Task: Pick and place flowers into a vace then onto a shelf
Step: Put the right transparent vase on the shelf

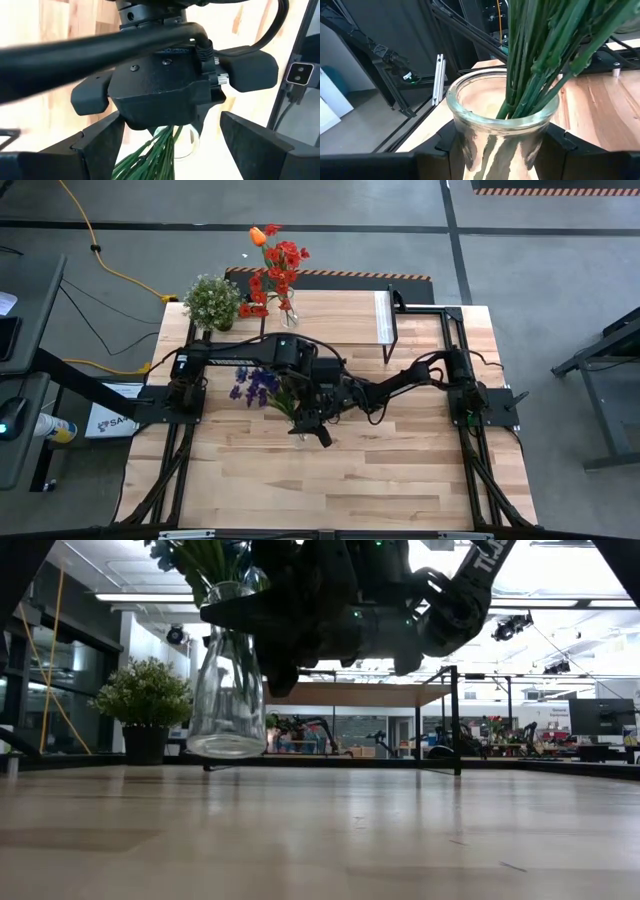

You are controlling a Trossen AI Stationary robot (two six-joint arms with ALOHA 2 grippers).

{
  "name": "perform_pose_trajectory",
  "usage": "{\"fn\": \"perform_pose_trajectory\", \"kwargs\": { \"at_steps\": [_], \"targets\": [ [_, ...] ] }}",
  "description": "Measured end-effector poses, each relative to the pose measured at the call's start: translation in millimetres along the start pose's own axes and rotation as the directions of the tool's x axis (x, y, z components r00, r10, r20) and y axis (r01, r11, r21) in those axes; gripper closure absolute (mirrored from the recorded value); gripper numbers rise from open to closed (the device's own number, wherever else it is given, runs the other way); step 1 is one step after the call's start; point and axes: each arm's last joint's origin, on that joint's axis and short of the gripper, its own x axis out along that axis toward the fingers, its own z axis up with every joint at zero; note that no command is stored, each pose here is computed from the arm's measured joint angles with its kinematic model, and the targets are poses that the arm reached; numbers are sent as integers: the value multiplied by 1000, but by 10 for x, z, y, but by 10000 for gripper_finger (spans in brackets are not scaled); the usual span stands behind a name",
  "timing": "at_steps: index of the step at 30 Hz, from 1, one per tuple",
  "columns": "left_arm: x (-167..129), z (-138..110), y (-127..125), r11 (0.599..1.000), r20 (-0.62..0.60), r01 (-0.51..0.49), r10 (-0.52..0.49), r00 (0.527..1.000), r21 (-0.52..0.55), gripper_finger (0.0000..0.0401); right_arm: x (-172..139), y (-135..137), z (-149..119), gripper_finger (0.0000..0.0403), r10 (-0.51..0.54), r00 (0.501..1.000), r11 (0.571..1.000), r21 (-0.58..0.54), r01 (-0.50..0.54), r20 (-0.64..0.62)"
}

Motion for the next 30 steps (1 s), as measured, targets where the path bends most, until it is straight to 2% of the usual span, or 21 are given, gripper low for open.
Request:
{"fn": "perform_pose_trajectory", "kwargs": {
  "at_steps": [6, 18, 30],
  "targets": [
    [14, 50, 30, 996, 49, -66, 63, 997, 57, 41, 13, 38, -42, 240, -13, 1000, 1000, 1, 13, -24],
    [5, 121, 136, 994, 95, -90, 83, 992, 63, 41, 20, 49, -78, 240, -23, 998, 1000, 8, 23, -55],
    [7, 145, 139, 968, 122, -131, 106, 987, 212, 41, 43, 55, -160, 240, -15, 997, 1000, 22, 17, -71]
  ]
}}
